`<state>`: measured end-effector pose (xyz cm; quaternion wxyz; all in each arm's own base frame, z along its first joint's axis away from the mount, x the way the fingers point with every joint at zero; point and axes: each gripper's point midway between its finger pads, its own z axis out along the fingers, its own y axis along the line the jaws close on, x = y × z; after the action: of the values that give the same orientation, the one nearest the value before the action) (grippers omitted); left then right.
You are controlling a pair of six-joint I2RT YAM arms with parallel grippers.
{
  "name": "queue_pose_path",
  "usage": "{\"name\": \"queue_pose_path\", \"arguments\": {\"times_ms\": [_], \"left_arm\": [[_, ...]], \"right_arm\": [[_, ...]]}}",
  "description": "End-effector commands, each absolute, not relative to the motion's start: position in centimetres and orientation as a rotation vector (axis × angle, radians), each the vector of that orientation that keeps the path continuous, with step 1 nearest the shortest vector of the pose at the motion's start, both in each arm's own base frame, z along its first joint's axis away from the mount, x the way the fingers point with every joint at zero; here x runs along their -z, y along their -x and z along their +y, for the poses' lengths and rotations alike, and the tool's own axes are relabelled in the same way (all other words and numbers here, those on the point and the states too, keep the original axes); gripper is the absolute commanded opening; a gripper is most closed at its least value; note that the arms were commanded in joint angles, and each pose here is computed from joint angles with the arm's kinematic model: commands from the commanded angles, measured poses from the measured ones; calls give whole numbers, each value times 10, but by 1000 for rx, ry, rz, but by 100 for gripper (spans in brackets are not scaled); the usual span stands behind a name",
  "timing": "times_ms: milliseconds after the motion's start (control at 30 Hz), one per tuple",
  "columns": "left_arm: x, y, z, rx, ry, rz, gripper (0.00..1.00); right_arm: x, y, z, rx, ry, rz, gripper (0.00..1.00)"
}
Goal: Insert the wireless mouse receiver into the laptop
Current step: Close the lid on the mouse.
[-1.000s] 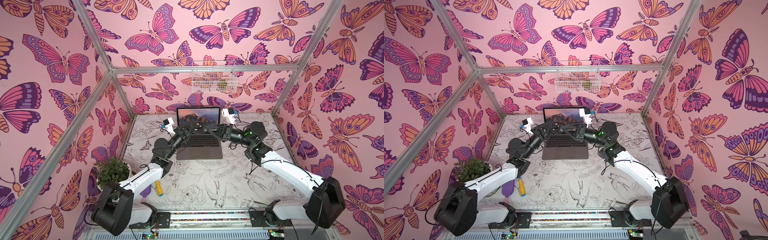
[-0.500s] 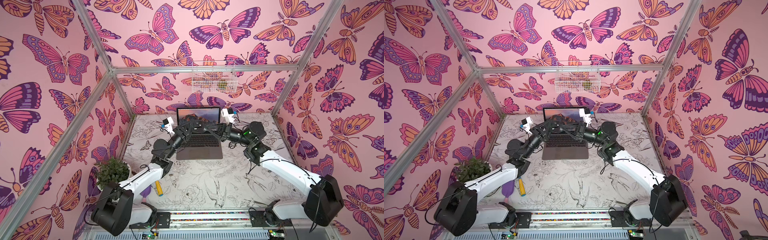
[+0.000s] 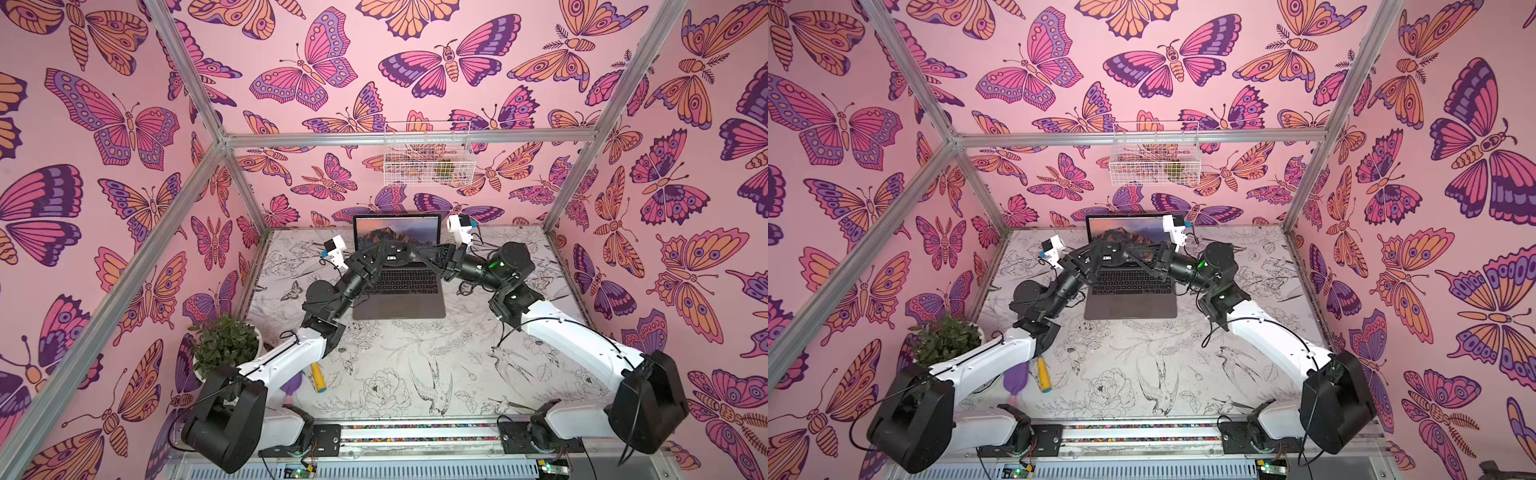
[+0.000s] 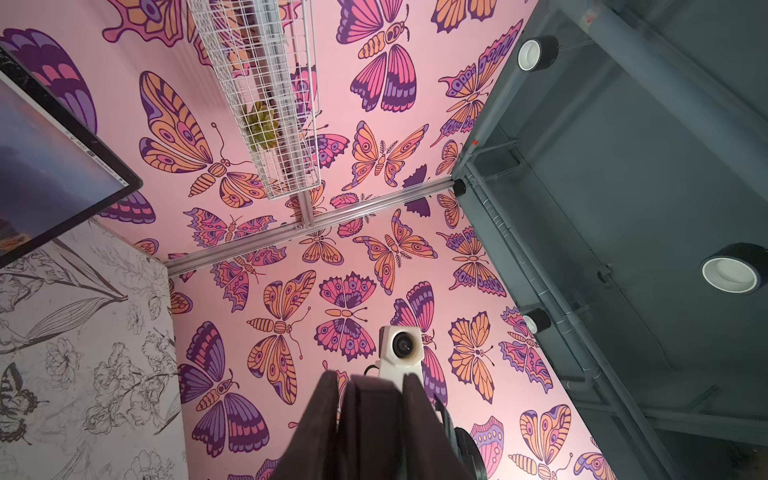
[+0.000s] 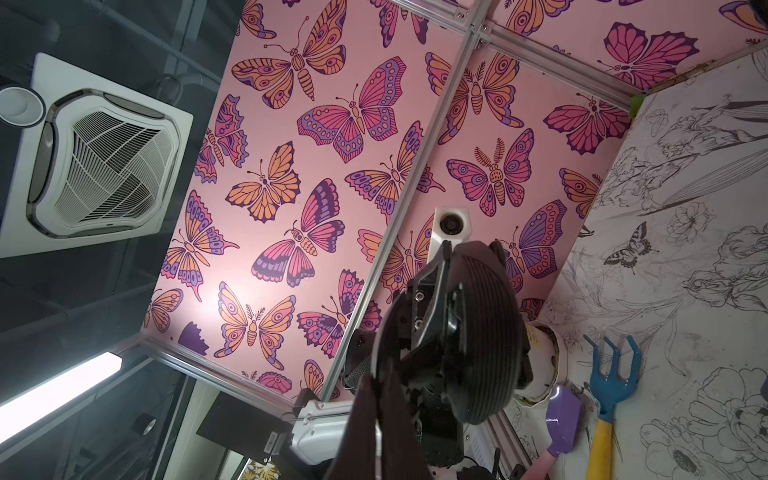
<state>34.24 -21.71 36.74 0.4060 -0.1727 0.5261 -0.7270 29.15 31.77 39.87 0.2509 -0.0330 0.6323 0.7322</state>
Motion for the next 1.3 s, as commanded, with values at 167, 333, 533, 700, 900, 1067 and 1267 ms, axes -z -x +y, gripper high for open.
{"name": "queue_pose_path", "arguments": {"times_ms": [167, 333, 533, 700, 900, 1067, 1267], "left_arm": [[-394, -324, -207, 1858, 379, 1224, 0], [-393, -324, -207, 1859, 381, 1223, 0], [-394, -325, -207, 1863, 380, 1214, 0], [-395, -325, -208, 1866, 377, 1216, 0], [-398, -325, -209, 1875, 368, 1212, 0], [-398, -324, -209, 1873, 364, 1210, 0], [-399, -325, -208, 1866, 364, 1207, 0]], "right_arm": [[-403, -294, 322, -2003, 100, 1688, 0], [-399, -294, 326, -2010, 101, 1703, 0], [-394, -292, 328, -2018, 95, 1718, 0], [-393, -291, 327, -2020, 90, 1722, 0], [-384, -294, 327, -1998, 72, 1750, 0], [-377, -296, 330, -2001, 64, 1771, 0], [-374, -294, 329, -2004, 56, 1781, 0]]}}
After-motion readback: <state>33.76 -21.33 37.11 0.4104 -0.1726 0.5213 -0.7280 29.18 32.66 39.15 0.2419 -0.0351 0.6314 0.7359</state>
